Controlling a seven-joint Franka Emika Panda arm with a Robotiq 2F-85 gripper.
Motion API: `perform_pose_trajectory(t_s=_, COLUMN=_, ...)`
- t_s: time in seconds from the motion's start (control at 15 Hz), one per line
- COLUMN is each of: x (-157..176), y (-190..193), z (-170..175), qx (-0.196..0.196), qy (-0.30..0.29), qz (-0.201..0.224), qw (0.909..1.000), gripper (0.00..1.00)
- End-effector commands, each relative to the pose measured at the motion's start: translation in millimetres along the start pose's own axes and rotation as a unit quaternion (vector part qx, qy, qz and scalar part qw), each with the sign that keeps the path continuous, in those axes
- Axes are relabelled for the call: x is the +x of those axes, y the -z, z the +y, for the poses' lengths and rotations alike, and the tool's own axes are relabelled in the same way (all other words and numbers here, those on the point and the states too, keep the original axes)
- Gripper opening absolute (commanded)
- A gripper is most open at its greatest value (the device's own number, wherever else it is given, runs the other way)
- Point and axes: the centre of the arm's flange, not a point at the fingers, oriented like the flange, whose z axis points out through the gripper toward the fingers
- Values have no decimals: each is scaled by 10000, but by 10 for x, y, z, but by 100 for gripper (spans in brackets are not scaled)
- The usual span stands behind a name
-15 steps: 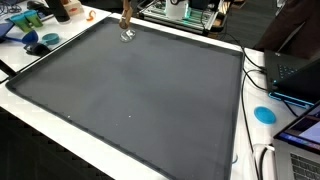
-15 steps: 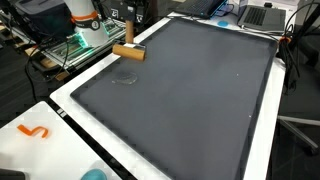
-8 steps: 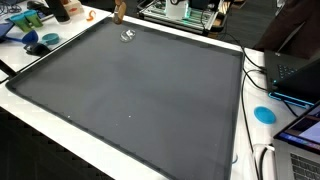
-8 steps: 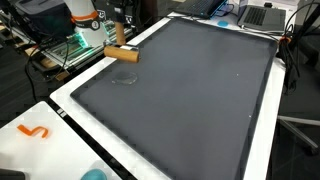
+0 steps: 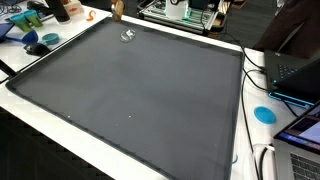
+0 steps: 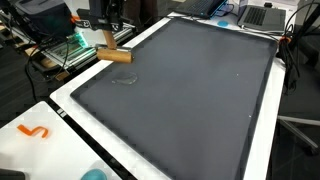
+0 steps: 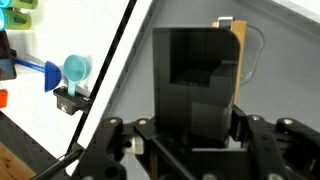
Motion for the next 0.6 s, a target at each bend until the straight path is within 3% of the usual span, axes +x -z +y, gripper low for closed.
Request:
perform_pose_trajectory(t_s=0.0, x=-171, y=4, z=307, qx=439, qy=227, qz=199, qw=9986, gripper=25)
perform_pose_trajectory(t_s=0.53, x=-410, y=-170, z=742, qx=1131, qy=961, qz=668, qw=9867, gripper=25)
